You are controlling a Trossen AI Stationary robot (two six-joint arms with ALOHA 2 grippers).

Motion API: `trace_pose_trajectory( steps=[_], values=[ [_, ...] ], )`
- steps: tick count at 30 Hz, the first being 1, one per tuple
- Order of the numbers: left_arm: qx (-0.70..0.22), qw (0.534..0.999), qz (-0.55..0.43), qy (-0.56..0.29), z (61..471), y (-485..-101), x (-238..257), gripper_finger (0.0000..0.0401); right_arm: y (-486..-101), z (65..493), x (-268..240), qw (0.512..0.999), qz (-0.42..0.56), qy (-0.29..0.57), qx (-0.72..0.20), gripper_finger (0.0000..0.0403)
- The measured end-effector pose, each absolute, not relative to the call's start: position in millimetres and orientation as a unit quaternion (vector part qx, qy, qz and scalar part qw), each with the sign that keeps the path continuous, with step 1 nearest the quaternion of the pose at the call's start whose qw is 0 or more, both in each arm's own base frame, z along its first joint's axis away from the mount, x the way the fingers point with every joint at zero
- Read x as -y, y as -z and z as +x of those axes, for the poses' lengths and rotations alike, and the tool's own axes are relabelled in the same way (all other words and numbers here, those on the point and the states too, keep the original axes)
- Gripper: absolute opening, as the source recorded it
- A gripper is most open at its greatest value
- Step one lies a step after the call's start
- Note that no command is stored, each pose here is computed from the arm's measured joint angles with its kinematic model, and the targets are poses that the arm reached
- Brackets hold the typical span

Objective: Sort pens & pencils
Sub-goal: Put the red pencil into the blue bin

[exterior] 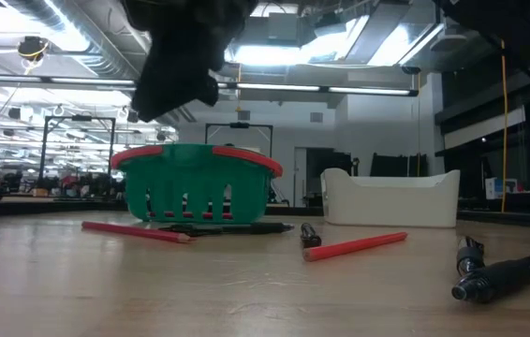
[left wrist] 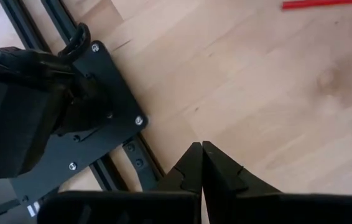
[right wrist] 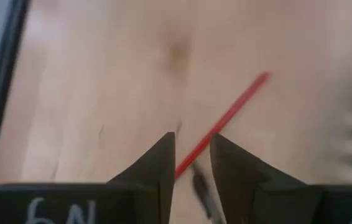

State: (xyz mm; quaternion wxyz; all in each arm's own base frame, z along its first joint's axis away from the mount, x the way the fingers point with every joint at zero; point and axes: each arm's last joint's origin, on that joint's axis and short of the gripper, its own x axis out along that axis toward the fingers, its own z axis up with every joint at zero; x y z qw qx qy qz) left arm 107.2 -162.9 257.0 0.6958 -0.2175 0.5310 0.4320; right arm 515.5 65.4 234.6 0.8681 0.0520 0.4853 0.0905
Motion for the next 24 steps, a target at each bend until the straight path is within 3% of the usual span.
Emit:
trace_pose_trajectory(
  steps=[9, 15, 24],
  values=[
    [-0.530, 0.702, -0.215, -0.424, 100, -257, 167, 0.0000, -236, 523, -58, 0.884, 0.134, 0.095, -0.438, 0.0102],
    [-0.534, 0.710, -0.205, -0.411, 94, -257, 171, 0.0000, -225, 522, -58, 0.866, 0.166, 0.120, -0.457, 0.0102],
    [-0.540, 0.723, -0.187, -0.388, 83, -257, 176, 0.0000, -168, 534, -62, 0.832, 0.212, 0.120, -0.499, 0.0102]
  ],
)
